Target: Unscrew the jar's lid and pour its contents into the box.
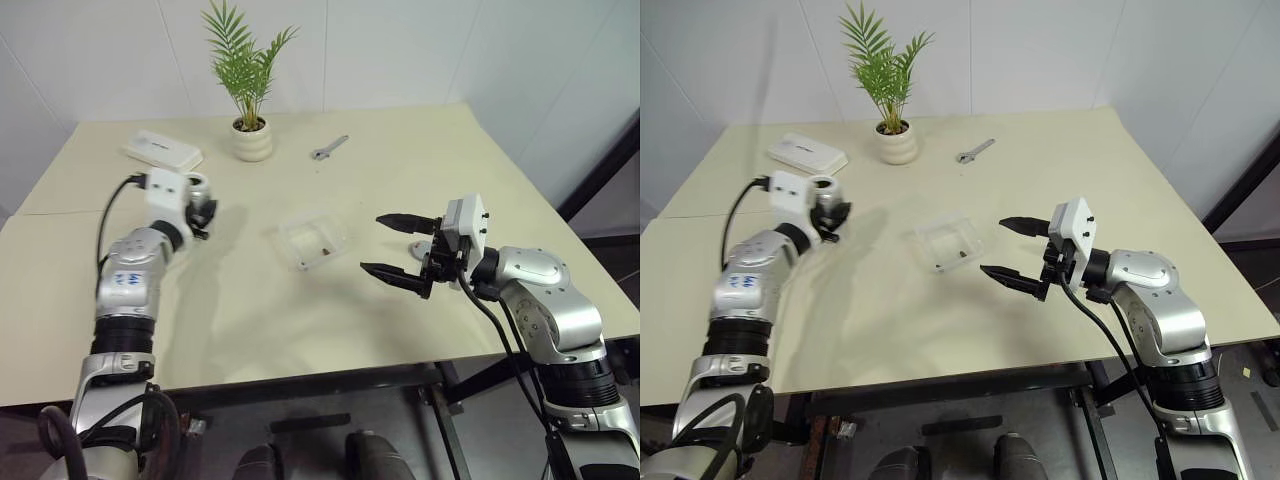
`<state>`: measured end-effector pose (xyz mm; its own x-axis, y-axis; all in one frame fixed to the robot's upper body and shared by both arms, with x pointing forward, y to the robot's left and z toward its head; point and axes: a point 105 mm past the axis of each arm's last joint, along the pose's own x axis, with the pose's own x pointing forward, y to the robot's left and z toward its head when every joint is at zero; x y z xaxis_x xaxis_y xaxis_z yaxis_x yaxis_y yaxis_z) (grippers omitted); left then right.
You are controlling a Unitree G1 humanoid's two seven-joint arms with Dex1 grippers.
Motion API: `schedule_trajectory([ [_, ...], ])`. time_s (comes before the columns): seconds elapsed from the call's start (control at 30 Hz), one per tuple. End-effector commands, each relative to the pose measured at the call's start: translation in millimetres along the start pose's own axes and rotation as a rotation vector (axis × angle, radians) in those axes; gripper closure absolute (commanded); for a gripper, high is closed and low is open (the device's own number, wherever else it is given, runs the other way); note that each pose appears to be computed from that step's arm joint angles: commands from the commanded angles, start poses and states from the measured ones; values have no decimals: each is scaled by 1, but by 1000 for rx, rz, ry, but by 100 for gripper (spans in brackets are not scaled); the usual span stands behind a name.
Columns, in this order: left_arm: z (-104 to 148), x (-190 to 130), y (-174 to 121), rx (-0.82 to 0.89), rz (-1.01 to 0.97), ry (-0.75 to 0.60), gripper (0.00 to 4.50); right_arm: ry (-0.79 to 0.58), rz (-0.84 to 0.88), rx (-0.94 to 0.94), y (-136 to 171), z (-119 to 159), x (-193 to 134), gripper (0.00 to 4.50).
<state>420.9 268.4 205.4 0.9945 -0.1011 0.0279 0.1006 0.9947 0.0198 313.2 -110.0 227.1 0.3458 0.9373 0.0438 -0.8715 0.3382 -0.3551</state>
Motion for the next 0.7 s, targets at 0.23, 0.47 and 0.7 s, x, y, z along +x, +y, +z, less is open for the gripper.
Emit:
schedule_trajectory([
  [0.23, -6, -49, 87, -10, 205, -128, 254, -54, 46, 0, -2, 13, 2, 5],
  [0.47, -20, -60, 99, -23, 214, -187, 254, -66, 72, 28, 0, 13, 4, 5],
  [0.7, -34, -66, 95, -58, 187, -175, 123, -71, 73, 26, -1, 16, 3, 0],
])
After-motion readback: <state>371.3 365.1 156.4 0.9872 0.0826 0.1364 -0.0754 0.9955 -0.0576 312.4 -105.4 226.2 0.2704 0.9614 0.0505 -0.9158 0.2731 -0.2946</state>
